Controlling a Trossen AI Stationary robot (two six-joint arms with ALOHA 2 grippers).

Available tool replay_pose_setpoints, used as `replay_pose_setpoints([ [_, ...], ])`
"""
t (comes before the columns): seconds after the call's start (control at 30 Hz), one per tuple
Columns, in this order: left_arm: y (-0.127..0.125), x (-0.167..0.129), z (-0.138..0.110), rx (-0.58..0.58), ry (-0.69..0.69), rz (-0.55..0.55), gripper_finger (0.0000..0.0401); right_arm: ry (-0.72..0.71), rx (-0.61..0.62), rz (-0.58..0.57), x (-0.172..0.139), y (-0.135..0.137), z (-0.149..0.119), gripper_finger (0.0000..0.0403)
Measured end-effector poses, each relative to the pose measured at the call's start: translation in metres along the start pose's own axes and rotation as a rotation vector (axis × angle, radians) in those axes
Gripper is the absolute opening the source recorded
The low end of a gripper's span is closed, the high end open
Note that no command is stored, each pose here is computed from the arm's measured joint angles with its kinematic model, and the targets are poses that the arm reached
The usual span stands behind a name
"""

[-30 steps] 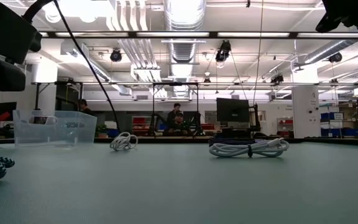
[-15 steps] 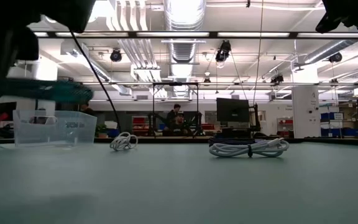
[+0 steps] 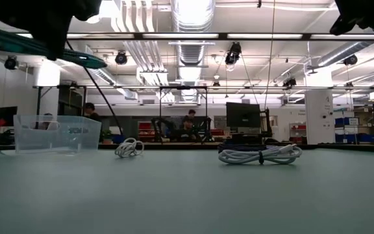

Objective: Pick and place USB-C Cables
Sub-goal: Put the blue charger cable into the transparent bin

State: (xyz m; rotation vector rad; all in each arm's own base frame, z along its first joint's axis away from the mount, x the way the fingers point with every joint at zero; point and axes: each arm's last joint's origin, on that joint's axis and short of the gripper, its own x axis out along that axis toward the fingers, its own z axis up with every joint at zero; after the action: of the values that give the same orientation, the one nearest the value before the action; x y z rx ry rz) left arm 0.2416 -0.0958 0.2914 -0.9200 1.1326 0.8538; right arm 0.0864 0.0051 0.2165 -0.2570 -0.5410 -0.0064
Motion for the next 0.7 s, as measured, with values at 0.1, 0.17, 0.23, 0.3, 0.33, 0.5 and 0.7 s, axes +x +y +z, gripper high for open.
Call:
replay_pose_setpoints([
  [0.1, 0.017, -0.011, 0.018, -0.043, -0.065, 0.042, 0.0028, 0.008, -0.007, -0.029, 0.000, -0.001, 0.000, 0.0027],
  [0.17, 0.028, -0.018, 0.030, -0.054, -0.076, 0.069, 0.0028, 0.013, -0.009, -0.041, 0.000, -0.001, 0.000, 0.0027],
  [0.23, 0.038, -0.023, 0.041, -0.064, -0.088, 0.081, 0.0028, 0.013, -0.011, -0.043, 0.000, -0.001, 0.000, 0.0027],
  [0.3, 0.046, -0.028, 0.052, -0.070, -0.101, 0.082, 0.0028, 0.012, -0.013, -0.043, 0.000, -0.001, 0.000, 0.0027],
  [0.33, 0.050, -0.030, 0.058, -0.069, -0.104, 0.080, 0.0029, 0.010, -0.013, -0.044, 0.000, -0.001, 0.000, 0.0027],
  [0.5, 0.065, -0.035, 0.084, -0.072, -0.126, 0.086, 0.0029, 0.010, -0.014, -0.044, 0.000, -0.001, 0.000, 0.0027],
  [0.7, 0.083, -0.033, 0.115, -0.068, -0.138, 0.133, 0.0029, 0.010, -0.014, -0.044, 0.000, -0.001, 0.000, 0.0027],
])
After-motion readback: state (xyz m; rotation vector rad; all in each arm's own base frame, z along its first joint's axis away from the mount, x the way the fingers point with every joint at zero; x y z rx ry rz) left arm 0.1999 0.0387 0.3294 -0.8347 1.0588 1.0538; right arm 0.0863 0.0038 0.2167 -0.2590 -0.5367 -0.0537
